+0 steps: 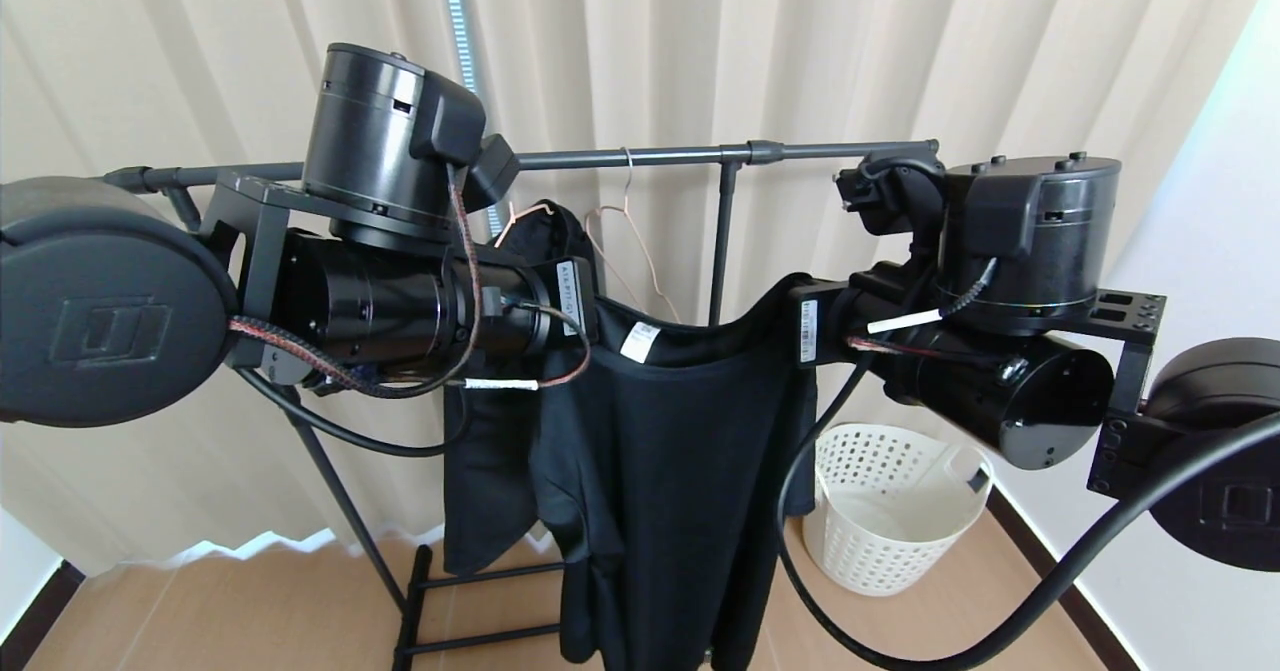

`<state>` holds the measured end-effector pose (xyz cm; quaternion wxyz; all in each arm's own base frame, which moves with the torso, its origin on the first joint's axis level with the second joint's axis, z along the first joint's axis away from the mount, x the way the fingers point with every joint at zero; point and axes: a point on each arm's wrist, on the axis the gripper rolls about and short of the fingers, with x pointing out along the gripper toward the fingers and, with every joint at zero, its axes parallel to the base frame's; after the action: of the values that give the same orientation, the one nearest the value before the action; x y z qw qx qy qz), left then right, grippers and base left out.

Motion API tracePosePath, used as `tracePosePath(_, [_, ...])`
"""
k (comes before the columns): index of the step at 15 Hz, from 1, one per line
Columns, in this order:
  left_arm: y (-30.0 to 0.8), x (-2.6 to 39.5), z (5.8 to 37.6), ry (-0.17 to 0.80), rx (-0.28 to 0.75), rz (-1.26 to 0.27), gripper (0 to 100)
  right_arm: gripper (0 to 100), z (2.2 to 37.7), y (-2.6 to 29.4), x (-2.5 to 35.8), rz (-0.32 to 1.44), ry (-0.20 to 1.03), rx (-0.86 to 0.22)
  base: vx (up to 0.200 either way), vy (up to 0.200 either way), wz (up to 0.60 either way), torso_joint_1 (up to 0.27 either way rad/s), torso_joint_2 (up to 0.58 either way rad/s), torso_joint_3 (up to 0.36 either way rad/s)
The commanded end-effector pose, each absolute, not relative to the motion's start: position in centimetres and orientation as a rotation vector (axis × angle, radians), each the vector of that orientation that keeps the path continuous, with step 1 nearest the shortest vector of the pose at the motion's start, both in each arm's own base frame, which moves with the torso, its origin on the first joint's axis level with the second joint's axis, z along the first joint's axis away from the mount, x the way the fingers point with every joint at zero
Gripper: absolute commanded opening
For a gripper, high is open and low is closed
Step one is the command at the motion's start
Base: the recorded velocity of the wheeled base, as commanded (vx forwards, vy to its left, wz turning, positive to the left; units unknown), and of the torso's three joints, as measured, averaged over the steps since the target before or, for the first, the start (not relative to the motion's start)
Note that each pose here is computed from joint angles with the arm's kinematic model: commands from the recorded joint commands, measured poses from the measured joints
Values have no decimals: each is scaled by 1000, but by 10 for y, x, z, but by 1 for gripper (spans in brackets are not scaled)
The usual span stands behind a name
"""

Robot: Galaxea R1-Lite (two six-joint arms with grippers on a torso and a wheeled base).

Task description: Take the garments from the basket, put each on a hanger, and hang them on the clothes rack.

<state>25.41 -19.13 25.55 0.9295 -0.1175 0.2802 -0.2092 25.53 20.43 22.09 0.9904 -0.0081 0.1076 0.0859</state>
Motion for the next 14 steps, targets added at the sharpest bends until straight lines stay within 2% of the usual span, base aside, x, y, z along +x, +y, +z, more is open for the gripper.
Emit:
tracePosePath(1, [-192, 253, 257, 570, -242, -431, 0, 0, 216, 204, 259, 162, 228, -24, 0, 0, 0, 0, 0, 0])
tracePosePath(4, [-192, 254, 258, 557, -254, -436, 0, 0, 207, 200, 264, 151, 250, -74, 0, 0, 0, 0, 0, 0])
tracePosePath(5, [-193, 254, 258, 552, -255, -436, 0, 100, 205, 199, 264, 152, 258, -90, 0, 0, 0, 0, 0, 0])
tracePosePath(7, [-194, 256, 258, 551, -257, -437, 0, 100, 199, 197, 261, 159, 276, -136, 0, 0, 0, 0, 0, 0])
tracePosePath(9, [-194, 257, 259, 531, -267, -436, 0, 100, 182, 183, 258, 246, 333, -263, 0, 0, 0, 0, 0, 0])
tracePosePath(14, [-192, 256, 256, 542, -269, -431, 0, 100, 167, 164, 246, 440, 379, -365, 0, 0, 0, 0, 0, 0])
